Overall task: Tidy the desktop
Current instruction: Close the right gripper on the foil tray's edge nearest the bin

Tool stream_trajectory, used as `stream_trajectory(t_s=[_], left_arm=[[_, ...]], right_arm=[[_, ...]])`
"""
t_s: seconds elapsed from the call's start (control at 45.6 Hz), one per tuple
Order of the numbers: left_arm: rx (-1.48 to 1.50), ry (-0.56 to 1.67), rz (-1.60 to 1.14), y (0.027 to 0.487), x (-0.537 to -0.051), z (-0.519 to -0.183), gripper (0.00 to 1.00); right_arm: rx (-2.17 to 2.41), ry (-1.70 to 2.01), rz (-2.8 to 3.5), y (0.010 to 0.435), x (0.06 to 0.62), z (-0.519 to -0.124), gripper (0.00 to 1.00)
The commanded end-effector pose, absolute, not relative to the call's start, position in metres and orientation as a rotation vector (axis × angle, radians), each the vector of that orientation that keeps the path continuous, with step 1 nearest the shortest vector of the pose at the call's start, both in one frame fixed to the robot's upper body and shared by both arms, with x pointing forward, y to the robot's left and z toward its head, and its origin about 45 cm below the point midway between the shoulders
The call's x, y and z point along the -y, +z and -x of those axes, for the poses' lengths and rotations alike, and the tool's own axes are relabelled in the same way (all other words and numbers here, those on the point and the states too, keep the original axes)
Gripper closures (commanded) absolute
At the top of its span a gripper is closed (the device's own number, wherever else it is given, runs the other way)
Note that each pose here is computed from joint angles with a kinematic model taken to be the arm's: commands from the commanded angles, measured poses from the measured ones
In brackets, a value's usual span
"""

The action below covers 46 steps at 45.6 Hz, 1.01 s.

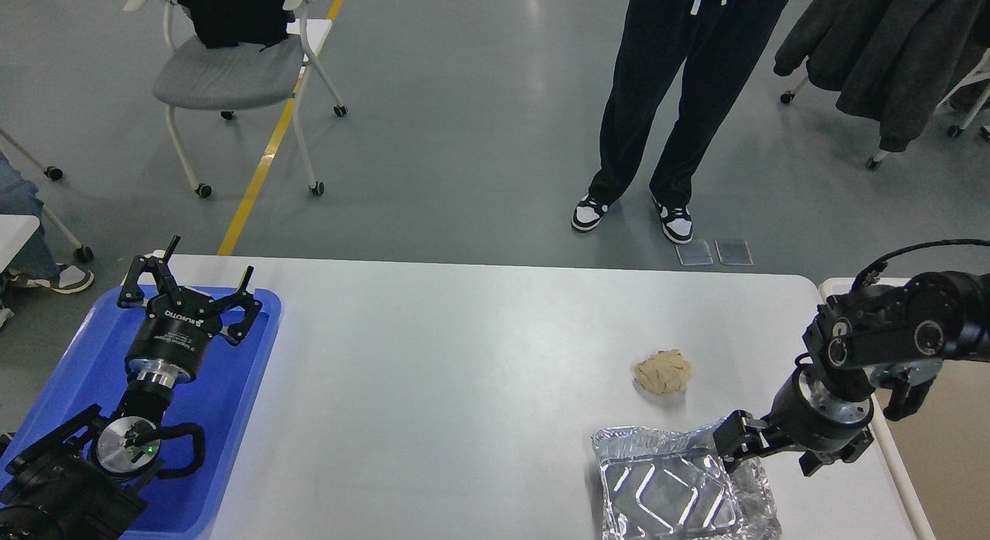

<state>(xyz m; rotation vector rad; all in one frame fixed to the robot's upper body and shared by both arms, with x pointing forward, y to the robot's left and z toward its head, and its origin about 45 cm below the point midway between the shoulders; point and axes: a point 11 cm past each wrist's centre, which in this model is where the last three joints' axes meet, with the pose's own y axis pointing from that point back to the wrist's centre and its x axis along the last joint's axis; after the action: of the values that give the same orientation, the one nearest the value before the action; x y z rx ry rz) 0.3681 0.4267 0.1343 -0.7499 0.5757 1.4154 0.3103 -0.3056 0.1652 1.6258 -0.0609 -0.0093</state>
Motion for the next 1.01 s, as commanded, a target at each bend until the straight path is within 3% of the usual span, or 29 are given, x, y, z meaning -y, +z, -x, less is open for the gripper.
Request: stream_trajectory(t_s=[0.0,0.548,0.987], left_arm=[[-0.575,1.416,0.751,0.134,-0.427,-0.368,0.01],[-0.575,1.416,0.751,0.134,-0.427,-0.368,0.01],[-0.576,1.415,0.750,0.134,-0.427,-0.368,0.01]], right_arm=[[0.072,-0.028,-1.643,0.155,0.305,-0.307,0.00],[0.173,0.060,-1.652,0.143,0.303,-0.320,0.01],[0.019,0.303,-1.617,0.110,0.304,-0.303,0.01]])
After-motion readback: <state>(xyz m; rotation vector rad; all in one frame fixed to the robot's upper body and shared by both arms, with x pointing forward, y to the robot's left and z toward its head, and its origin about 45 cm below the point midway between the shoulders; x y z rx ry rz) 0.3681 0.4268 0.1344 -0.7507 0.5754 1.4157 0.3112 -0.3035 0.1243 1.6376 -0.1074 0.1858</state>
